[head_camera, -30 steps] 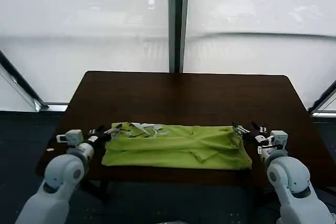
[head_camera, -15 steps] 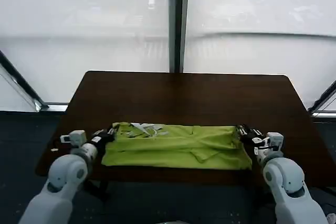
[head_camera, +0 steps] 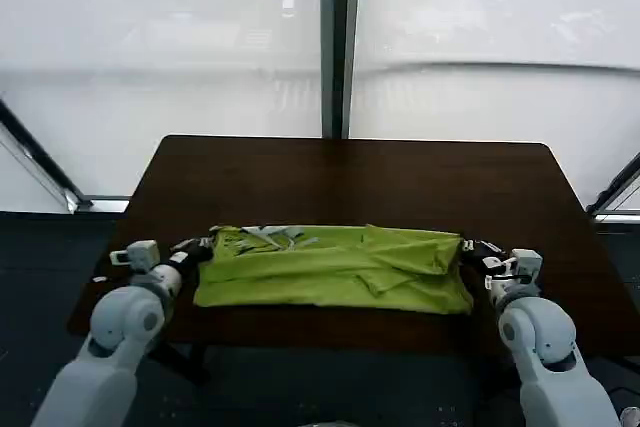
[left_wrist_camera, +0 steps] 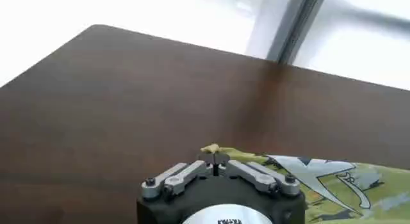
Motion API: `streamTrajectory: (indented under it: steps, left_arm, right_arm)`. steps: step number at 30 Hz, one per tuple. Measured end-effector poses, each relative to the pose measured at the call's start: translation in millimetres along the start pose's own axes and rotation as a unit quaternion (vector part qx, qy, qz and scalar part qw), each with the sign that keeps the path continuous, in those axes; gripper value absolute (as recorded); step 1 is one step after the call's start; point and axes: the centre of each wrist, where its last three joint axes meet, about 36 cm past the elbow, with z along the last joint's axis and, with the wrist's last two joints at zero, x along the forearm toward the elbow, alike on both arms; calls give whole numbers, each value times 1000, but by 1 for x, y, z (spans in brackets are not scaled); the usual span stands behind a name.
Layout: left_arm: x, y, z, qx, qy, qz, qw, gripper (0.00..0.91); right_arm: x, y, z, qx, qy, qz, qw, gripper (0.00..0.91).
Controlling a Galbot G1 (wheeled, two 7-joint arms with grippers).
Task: Fold and organize the clothes.
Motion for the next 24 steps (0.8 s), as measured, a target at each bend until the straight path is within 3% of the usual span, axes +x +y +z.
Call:
streamTrajectory:
  steps: [1,9,18,24]
  left_arm:
    - [0,0,0,0,0,0,1000,878]
    - [-1,0,-1,-3,-12,6,1000,878]
    - [10,6,-8,-19,-32,15,999,878]
    - [36,19,-24,-8,7,37,999,878]
  right_arm:
    - [-2,0,0,-1,-1,-1,1000,878]
    - [-3,-4,0,6,-40,-29,999,878]
    - [17,-9,-6,33,-129,-44,990,878]
    - [52,-16,-9,43,-132,-55,989,878]
